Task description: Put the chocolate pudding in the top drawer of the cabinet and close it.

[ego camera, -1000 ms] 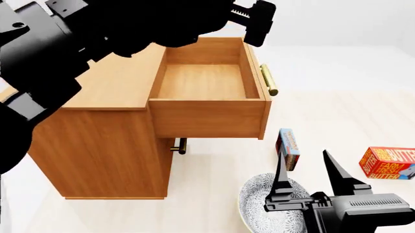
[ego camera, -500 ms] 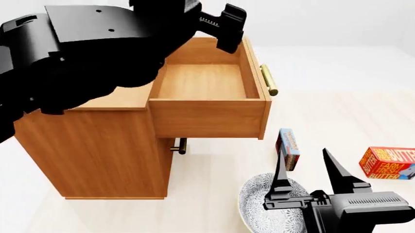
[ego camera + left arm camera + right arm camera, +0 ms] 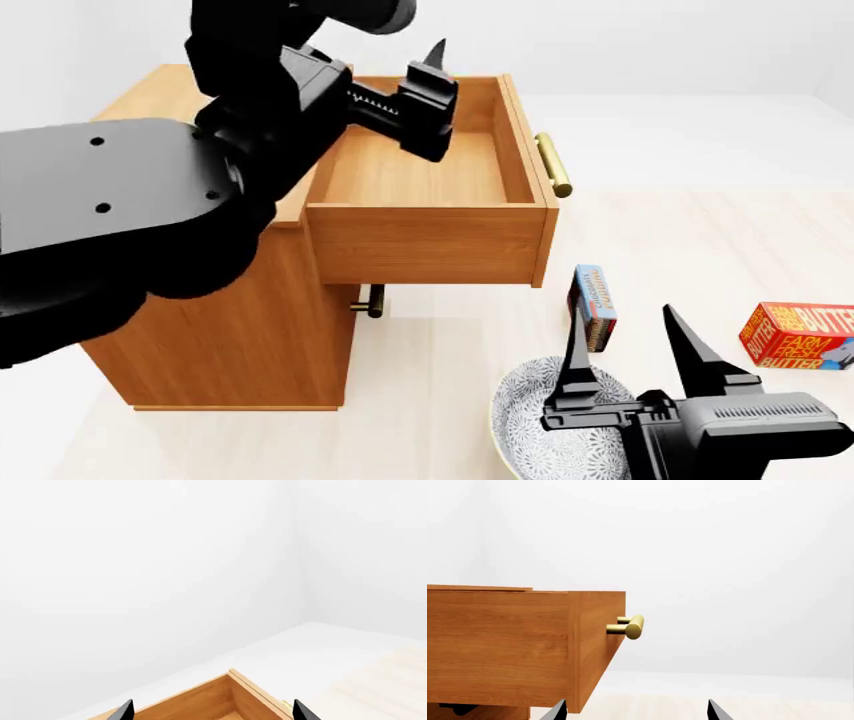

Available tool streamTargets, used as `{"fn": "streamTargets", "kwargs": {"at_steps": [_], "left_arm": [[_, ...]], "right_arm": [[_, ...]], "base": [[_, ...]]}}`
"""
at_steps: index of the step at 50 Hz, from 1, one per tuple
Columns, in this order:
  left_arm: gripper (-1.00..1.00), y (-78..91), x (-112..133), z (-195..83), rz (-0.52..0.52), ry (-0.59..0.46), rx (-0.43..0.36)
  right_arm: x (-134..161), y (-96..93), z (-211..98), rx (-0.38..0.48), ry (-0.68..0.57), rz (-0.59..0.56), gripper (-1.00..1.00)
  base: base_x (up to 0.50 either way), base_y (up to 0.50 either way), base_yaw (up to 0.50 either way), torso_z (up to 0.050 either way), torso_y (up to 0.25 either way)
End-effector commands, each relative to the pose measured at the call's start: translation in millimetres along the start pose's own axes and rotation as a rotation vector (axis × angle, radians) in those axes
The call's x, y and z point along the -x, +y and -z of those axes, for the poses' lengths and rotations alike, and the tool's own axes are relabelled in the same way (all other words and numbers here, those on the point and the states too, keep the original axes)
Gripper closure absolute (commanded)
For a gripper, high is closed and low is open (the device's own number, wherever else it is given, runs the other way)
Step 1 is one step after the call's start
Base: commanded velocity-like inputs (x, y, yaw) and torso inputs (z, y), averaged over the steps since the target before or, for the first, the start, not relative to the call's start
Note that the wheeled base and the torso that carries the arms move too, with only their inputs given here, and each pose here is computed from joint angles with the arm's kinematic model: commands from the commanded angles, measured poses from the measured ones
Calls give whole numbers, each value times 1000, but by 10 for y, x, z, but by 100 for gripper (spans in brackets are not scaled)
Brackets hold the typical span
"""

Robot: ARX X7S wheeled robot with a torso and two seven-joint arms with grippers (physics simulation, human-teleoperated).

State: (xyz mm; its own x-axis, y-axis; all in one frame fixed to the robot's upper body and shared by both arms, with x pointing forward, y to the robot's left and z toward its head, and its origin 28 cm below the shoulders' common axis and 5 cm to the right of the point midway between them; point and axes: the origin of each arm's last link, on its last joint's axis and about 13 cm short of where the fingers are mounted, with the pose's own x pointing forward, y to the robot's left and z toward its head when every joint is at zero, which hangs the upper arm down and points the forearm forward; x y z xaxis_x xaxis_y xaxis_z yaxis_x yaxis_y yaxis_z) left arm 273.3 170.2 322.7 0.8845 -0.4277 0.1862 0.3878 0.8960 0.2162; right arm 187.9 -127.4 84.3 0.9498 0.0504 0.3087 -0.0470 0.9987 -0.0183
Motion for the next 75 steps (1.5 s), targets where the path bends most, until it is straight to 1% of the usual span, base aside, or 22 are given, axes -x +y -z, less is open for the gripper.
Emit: {"fn": "streamTargets", "kwargs": {"at_steps": [1, 8, 20, 34, 37, 41, 47, 56, 60, 61, 65, 70, 75], "left_arm": [[-100, -41, 313, 93, 3, -62, -10], [-100, -79, 475, 140, 15, -80, -20], [-100, -73, 684, 236, 3, -103, 6], [-100, -104, 938, 359, -27, -161, -6], [-100, -114, 989, 390, -43, -187, -25], [-100, -127, 1062, 432, -46, -225, -28], [-100, -161, 1174, 511, -76, -246, -48], [-100, -158, 1337, 652, -119, -262, -58], [-100, -131, 1362, 743, -135, -263, -59], [-100, -123, 1373, 762, -138, -263, -48], [-100, -104, 1423, 776, -150, -279, -24], [-100, -71, 1468, 780, -166, -308, -32], [-100, -48, 1497, 809, -174, -319, -20]], "right_arm": [[-3, 4, 0, 2, 0, 0, -100], [6, 10, -2, 4, -1, -3, -100], [20, 3, -3, 4, 2, -4, -100], [4, 17, -18, 9, -1, -6, -100], [-1, 20, -18, 10, -1, -7, -100], [-8, 18, -13, 10, 0, -5, -100], [-28, 14, -19, 17, -3, 0, -100], [-90, -8, -90, 45, -19, 15, -100], [-128, -13, -139, 76, -20, 9, -100], [-143, -14, -157, 83, -19, 9, -100], [-222, -20, -208, 101, 3, 9, -100], [-349, -39, -308, 127, 30, 9, -100], [-481, -71, -417, 157, 59, 20, -100]], "base": [[0, 0, 0, 0, 0], [0, 0, 0, 0, 0], [0, 0, 0, 0, 0], [0, 0, 0, 0, 0], [0, 0, 0, 0, 0], [0, 0, 0, 0, 0], [0, 0, 0, 0, 0], [0, 0, 0, 0, 0], [0, 0, 0, 0, 0], [0, 0, 0, 0, 0], [0, 0, 0, 0, 0], [0, 0, 0, 0, 0], [0, 0, 0, 0, 0]]}}
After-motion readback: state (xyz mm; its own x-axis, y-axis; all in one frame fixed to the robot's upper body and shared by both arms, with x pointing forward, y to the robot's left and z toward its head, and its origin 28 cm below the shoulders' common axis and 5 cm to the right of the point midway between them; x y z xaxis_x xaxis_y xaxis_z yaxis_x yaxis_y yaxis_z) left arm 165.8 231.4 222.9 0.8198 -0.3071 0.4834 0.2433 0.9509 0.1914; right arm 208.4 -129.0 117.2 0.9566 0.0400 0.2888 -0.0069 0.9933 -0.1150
